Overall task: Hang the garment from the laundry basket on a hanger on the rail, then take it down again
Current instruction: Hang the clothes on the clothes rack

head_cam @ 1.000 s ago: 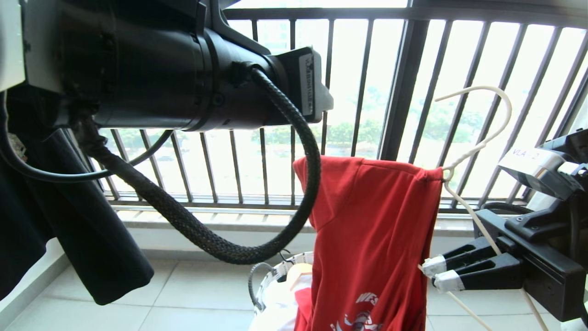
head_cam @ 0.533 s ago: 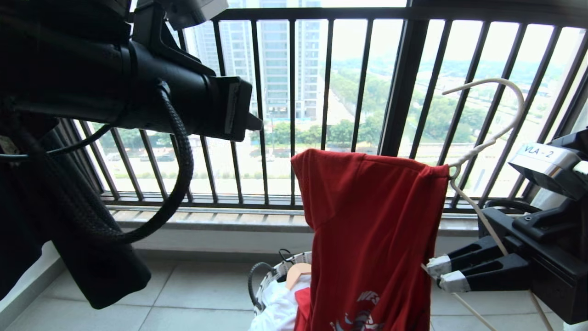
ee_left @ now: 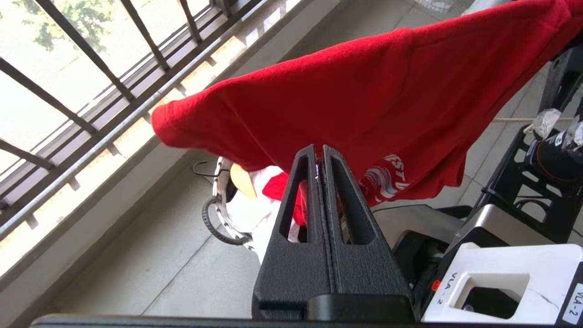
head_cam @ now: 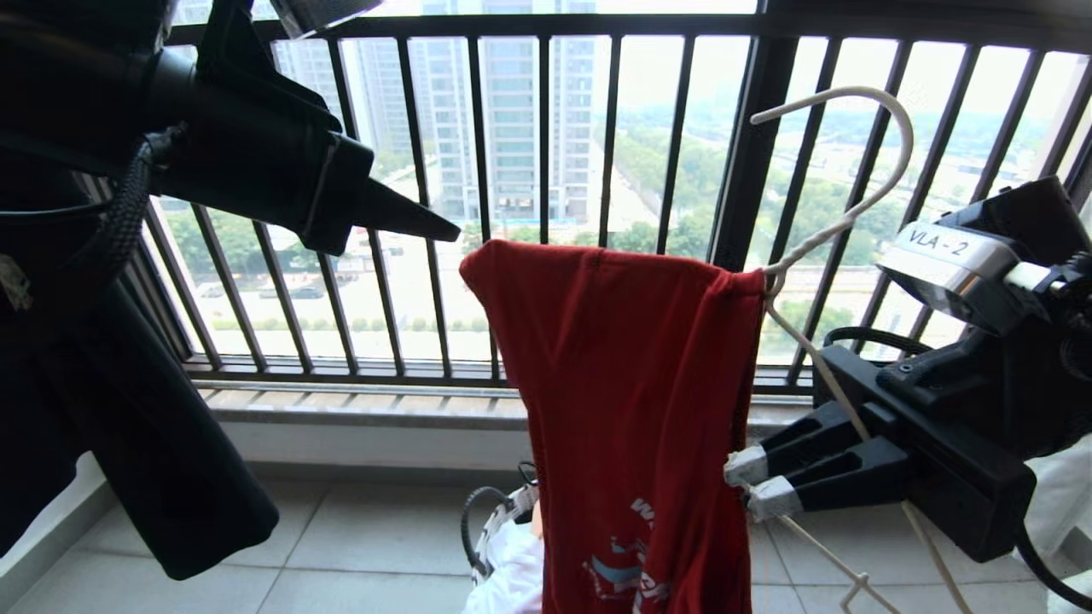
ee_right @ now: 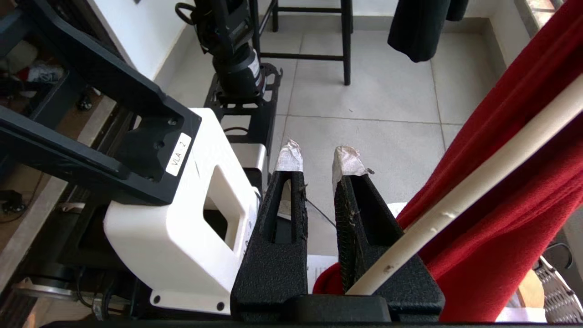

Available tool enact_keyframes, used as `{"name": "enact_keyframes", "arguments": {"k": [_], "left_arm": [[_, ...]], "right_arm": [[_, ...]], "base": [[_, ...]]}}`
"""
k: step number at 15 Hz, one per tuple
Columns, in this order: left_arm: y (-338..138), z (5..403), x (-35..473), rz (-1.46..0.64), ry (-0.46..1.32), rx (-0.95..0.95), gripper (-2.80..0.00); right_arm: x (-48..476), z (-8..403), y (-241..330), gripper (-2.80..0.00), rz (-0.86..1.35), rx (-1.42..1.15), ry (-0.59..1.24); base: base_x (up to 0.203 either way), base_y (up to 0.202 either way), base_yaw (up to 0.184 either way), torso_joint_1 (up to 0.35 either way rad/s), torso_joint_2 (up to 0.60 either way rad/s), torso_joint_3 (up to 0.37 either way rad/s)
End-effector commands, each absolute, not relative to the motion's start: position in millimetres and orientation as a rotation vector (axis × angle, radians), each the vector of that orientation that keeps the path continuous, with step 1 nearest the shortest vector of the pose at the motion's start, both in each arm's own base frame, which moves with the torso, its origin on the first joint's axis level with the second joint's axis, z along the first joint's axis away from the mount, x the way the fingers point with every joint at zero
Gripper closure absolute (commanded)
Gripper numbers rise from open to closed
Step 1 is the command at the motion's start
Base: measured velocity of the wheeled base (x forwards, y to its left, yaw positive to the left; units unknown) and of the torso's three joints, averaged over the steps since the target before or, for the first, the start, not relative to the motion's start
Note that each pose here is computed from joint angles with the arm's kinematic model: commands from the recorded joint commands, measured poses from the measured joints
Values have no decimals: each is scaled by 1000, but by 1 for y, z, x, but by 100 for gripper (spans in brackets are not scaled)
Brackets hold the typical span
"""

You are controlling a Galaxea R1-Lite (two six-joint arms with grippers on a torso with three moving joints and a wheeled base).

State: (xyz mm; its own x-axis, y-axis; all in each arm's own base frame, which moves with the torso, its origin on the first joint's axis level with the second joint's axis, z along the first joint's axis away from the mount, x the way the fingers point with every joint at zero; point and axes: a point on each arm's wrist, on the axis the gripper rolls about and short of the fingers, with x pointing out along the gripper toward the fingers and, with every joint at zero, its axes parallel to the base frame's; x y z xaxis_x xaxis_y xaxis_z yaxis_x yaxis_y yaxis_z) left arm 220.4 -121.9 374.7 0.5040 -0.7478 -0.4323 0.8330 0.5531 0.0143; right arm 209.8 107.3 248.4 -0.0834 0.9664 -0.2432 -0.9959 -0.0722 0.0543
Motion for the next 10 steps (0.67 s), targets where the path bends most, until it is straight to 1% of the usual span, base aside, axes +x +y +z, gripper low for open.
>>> {"name": "enact_keyframes", "arguments": {"k": [1,5,7,8,10], "left_arm": [[-125,370,222,-1004,420,275,0],[-129,371,199,-1091,417,373,0],[-130,375,186,-1126,411,383,0],[-132,376,180,-1145,409,388,-280],[-136,375,174,-1181,415,405,-280]], "right_arm": [[217,238,119,0,1684,-162,250],[213,236,128,0,1728,-168,253],[212,234,130,0,1734,-165,263],[212,232,132,0,1743,-162,272],[207,228,136,0,1767,-161,285]], "base": [[0,0,0,0,0,0],[0,0,0,0,0,0],[0,0,0,0,0,0],[0,0,0,0,0,0],[0,0,0,0,0,0]]}}
